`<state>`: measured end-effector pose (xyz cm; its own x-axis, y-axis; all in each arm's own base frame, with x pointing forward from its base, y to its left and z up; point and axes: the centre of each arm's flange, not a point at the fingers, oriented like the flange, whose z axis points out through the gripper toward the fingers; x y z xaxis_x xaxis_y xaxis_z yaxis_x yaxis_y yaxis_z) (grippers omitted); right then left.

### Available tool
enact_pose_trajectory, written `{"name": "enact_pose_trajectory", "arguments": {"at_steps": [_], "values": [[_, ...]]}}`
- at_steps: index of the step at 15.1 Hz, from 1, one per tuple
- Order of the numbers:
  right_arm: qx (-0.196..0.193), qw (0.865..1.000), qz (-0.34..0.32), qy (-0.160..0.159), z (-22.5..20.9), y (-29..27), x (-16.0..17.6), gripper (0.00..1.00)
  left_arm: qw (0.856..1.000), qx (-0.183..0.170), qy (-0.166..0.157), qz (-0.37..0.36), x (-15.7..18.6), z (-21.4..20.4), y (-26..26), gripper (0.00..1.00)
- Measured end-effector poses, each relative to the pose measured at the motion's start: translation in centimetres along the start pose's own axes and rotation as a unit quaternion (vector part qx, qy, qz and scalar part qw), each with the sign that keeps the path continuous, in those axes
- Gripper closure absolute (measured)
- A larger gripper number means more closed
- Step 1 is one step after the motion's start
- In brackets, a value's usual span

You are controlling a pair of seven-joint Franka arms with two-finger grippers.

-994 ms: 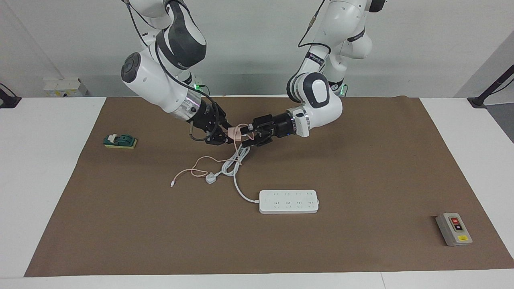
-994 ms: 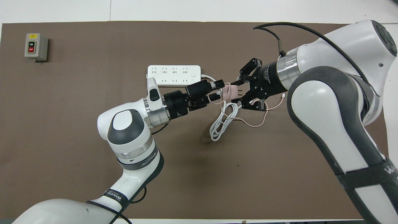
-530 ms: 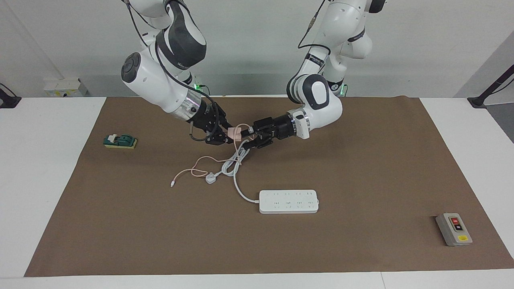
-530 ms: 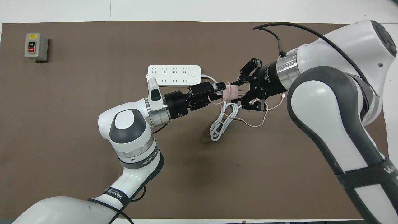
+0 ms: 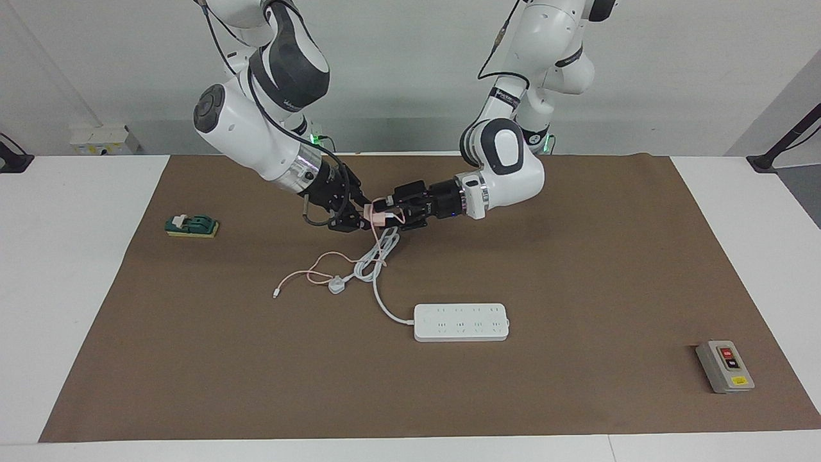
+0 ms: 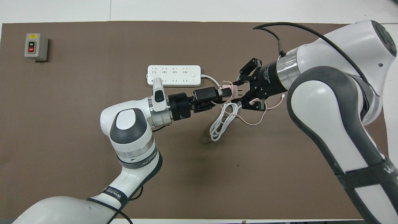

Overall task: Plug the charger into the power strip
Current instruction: 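Grasp the charger with the left gripper from the right gripper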

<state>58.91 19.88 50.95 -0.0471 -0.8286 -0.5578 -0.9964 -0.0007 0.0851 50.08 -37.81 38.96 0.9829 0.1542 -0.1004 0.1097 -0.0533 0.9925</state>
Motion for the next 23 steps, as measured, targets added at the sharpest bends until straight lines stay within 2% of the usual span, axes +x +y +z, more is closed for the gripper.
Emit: {"name": "enact_pose_trajectory", "arguments": {"at_steps": [5,7,8,11,13,14,15,16,23], "values": [[0.000,1.000,0.000,0.000,0.0,0.0,0.0,0.52,1.000,0.000,0.001,0.006,0.2,-0.1,0.1,0.28],[0.000,1.000,0.000,0.000,0.0,0.0,0.0,0.52,1.000,0.009,-0.004,0.015,0.2,-0.2,0.0,0.32],[0.000,1.000,0.000,0.000,0.1,0.0,0.0,0.52,1.000,0.011,-0.006,0.020,0.3,-0.3,0.1,0.38],[-0.001,1.000,0.000,0.000,0.1,0.0,0.0,0.52,1.000,0.014,-0.009,0.026,0.4,-0.3,0.3,0.42],[-0.002,1.000,0.002,0.001,0.2,-0.1,0.2,0.52,0.999,0.012,-0.010,0.029,0.5,-0.3,0.7,0.55],[-0.002,1.000,0.002,0.001,0.2,-0.1,0.2,0.52,0.999,0.012,-0.010,0.029,0.5,-0.3,0.7,0.55],[-0.003,1.000,0.003,0.001,0.3,-0.1,0.3,0.52,0.999,0.010,-0.011,0.030,0.5,-0.3,0.9,0.60],[-0.002,1.000,0.004,0.001,0.3,-0.1,0.4,0.52,0.999,0.010,-0.011,0.031,0.6,-0.3,1.0,0.68],[0.002,1.000,0.002,0.000,0.0,-0.2,0.2,0.52,0.999,0.010,-0.011,0.037,0.8,-0.3,1.4,0.68]]}}
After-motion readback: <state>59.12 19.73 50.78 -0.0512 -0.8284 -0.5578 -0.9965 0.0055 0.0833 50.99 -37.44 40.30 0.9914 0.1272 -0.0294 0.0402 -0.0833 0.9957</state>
